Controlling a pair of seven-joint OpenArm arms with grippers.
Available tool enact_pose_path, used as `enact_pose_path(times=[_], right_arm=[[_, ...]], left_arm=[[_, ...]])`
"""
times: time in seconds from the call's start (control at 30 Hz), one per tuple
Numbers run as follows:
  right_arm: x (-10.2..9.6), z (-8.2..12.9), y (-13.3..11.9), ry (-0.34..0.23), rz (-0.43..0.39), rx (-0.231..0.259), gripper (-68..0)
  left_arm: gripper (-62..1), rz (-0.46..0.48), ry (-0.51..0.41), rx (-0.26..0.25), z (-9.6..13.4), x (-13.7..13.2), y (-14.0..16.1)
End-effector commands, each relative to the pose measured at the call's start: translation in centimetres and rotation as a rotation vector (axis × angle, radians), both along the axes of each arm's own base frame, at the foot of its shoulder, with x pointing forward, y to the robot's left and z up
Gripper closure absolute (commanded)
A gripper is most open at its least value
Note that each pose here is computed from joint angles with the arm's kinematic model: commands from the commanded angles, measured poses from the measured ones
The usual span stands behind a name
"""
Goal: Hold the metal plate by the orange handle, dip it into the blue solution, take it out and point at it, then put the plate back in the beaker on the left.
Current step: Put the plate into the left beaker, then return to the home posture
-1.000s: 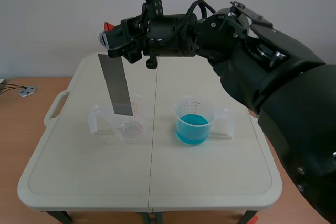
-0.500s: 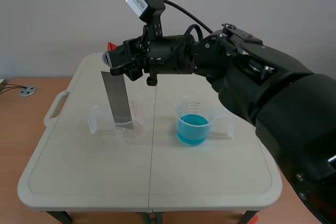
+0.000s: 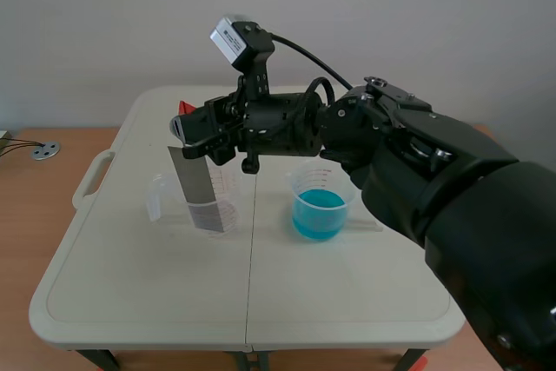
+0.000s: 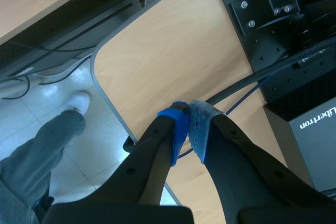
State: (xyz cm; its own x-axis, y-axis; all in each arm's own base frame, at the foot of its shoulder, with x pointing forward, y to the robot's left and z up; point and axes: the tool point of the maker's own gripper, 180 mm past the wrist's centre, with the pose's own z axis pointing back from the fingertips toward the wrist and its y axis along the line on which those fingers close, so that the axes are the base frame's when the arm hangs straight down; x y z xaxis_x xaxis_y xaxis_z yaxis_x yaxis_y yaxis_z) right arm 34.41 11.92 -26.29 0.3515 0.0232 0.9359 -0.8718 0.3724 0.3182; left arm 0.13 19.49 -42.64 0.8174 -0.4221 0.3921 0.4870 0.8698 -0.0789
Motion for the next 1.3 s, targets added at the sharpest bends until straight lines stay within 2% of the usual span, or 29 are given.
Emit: enact_pose_path(times=[0.0,0.2,0.37,0.47,0.53,0.57,0.63,0.77,0.8,0.97,1.1,1.27], right_arm=[[0.2,1.7,0.7,-0.041,0.02,0.031,-1.5],[0.2,0.8,0.6,-0.069,0.03,-0.035,-3.4],[0.3,0.5,0.5,-0.079,0.033,-0.059,-17.3],[0.7,0.7,0.2,-0.081,0.021,-0.056,-22.1],[1.0,0.8,-0.2,-0.083,0.005,-0.054,-28.4],[1.3,0.9,-0.5,-0.084,-0.005,-0.051,-32.1],[2.0,1.2,-1.1,-0.082,-0.039,-0.043,-38.4],[3.6,1.6,-2.4,-0.076,-0.118,-0.033,-47.4],[3.9,1.7,-2.8,-0.077,-0.132,-0.03,-49.6],[5.4,2.9,-4.1,-0.092,-0.182,-0.008,-60.4],[6.2,3.7,-5.0,-0.104,-0.213,0.007,-66.4],[6.8,4.2,-6.2,-0.114,-0.243,0.011,-66.4]], left_arm=[[-2.1,0.008,-0.005,-0.015,0.2,0.0,-0.3],[-2.1,0.008,-0.005,-0.015,0.2,0.0,-0.3],[-2.1,0.008,-0.005,-0.015,0.2,0.0,-0.3],[-2.1,0.008,-0.005,-0.015,0.2,0.0,-0.3],[-3.2,0.008,-0.005,-0.015,0.2,0.0,-0.3],[-5.8,0.008,-0.005,-0.015,0.2,0.0,-0.3],[-17.1,0.007,-0.005,-0.014,0.2,0.0,-0.3],[-54.7,-0.029,-0.013,0.004,0.1,-0.1,-0.2],[-62.3,-0.034,-0.018,0.004,0.2,0.0,-0.3],[-62.3,-0.031,-0.048,-0.013,0.4,0.5,-0.6],[-62.3,-0.031,-0.053,-0.017,0.5,0.6,-0.6],[-62.3,-0.03,-0.053,-0.017,0.5,0.6,-0.6]])
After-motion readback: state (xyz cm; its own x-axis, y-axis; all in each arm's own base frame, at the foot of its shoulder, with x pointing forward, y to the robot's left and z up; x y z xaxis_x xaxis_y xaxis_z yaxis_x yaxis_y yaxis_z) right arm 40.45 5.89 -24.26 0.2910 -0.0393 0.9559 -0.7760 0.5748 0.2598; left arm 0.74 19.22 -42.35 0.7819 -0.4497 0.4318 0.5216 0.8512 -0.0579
